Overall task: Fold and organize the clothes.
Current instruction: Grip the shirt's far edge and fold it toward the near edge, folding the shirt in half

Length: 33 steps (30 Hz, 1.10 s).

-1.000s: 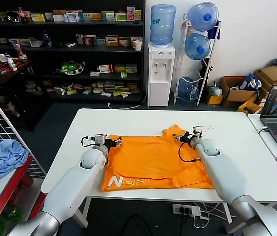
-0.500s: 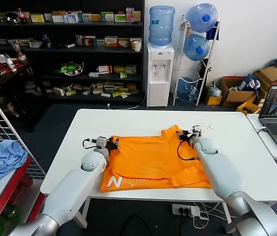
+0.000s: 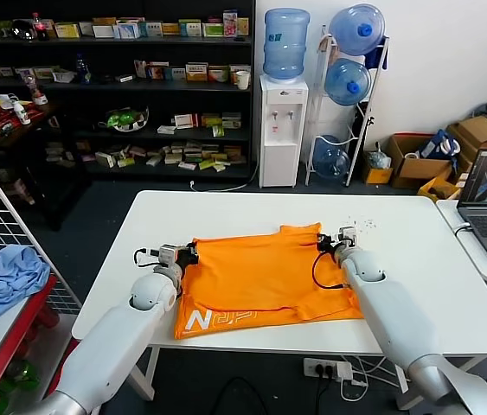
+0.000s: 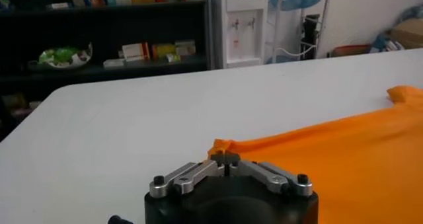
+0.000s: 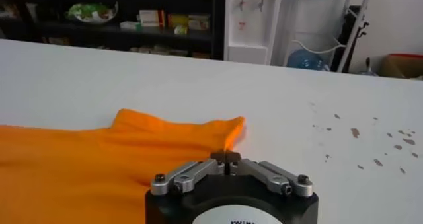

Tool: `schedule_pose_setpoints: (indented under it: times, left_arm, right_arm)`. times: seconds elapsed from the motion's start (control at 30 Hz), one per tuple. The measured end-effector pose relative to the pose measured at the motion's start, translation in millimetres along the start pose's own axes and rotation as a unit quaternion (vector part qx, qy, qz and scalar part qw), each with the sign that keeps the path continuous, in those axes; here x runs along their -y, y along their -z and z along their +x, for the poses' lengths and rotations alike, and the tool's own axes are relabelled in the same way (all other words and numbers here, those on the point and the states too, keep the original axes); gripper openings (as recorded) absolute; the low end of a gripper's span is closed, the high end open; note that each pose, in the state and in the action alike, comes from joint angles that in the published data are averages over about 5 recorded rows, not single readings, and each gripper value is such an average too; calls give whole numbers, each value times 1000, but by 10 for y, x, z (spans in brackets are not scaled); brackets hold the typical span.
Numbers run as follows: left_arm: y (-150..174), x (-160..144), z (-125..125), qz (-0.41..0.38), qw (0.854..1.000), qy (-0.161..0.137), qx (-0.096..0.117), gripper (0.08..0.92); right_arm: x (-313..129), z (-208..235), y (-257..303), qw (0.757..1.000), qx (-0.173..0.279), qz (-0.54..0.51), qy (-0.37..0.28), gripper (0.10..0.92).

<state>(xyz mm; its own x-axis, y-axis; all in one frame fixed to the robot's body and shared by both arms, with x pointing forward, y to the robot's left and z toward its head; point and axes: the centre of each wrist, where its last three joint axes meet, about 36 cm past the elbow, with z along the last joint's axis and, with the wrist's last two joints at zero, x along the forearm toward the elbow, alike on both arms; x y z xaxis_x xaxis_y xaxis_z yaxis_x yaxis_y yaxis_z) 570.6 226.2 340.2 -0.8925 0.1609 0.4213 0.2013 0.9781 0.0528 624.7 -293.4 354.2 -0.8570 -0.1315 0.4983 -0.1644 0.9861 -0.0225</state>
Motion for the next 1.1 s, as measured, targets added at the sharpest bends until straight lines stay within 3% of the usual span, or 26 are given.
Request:
schedule_pose_setpoints:
  times: [0.27,0.53,0.77,1.1]
  left_arm:
    - [16,-18,307,0,1000,-6,29,92]
    - [-36,-3,746,-9,999,-12,38,92]
    - [-165,69,1187,-15,999,-21,30,92]
    - [-519,239,1654,-9,999,-31,-1,114]
  right_arm:
    - [-18,504,-11,1000,21,12,-10,125]
    - [11,1124,-211,1000,2,25,-13,125]
    - [-18,1605,-432,999,-36,37,-12,125]
    - [-141,1921,-647,996,-75,56,-7,145]
